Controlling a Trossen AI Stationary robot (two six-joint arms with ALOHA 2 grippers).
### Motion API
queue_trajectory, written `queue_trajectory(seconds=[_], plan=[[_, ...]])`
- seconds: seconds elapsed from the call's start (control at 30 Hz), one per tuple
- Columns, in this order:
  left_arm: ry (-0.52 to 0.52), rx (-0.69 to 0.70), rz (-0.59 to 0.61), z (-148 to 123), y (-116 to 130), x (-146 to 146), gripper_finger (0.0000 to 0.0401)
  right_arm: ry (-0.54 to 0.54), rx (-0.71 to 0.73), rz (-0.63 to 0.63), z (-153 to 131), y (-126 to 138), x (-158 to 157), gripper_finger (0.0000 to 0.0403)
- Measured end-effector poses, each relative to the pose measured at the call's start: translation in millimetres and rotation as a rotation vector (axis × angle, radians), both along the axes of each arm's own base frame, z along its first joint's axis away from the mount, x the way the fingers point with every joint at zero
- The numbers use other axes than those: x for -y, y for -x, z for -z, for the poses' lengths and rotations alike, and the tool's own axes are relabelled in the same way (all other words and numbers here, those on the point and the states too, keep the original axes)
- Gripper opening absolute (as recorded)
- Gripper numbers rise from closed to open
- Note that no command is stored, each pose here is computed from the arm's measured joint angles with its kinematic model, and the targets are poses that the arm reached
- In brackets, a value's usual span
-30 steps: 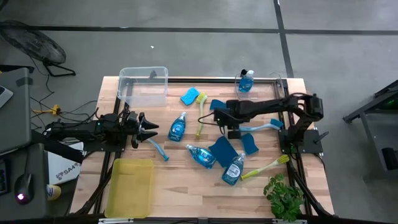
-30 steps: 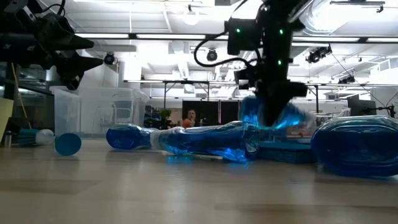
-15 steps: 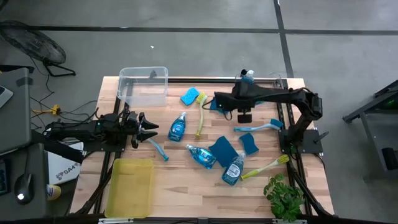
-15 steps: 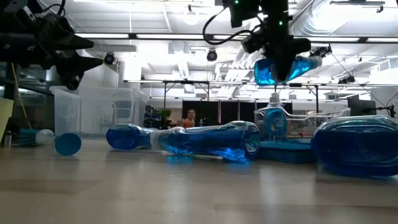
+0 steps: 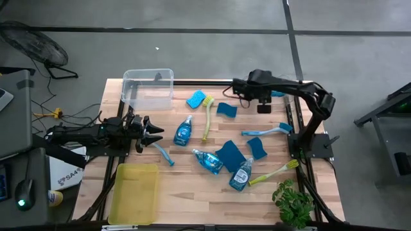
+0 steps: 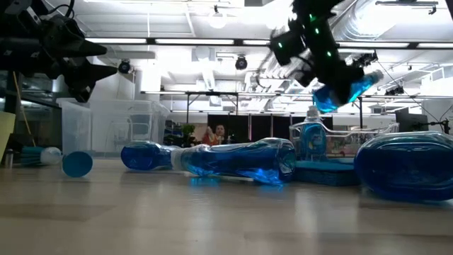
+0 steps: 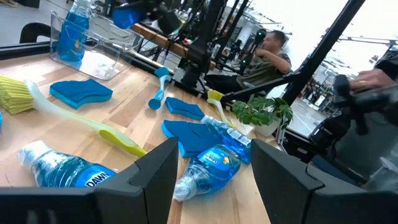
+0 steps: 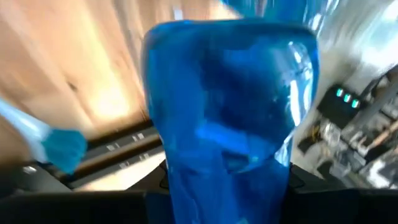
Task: Pick & Place Kitchen Sink Supplies
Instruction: Put the top right soap dispenser into the transparent bin
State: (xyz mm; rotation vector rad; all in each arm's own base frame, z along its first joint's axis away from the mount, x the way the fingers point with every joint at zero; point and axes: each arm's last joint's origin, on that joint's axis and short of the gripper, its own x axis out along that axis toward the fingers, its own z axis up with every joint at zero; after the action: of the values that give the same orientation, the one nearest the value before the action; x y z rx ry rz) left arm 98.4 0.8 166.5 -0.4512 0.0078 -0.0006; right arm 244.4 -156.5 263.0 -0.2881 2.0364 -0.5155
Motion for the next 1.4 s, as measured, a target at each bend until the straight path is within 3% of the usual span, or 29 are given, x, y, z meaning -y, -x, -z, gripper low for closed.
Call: queue_trajectory(seconds=[0.33,0.6,0.73,0.87,1.27,1.4], plan=[[0.0,0.0,0.0,0,0,0,0.0197,-0.039,-0.232,0.051,27,46,35,0.0113],[-0.001,0.0,0.0,0,0,0,0.0197,-0.132,-0.465,-0.073,49,69,36,0.0113],[-0.001,0.0,0.0,0,0,0,0.0197,-0.176,-0.583,-0.18,60,73,30,0.0113],[-0.001,0.0,0.0,0,0,0,0.0197,-0.148,-0.685,-0.277,70,74,28,0.0118],[-0.001,0.0,-0.001,0,0,0,0.0197,-0.072,-0.794,-0.398,90,72,29,0.0123],[-0.001,0.0,0.0,0,0,0,0.0197,-0.092,-0.815,-0.423,99,75,27,0.0123]])
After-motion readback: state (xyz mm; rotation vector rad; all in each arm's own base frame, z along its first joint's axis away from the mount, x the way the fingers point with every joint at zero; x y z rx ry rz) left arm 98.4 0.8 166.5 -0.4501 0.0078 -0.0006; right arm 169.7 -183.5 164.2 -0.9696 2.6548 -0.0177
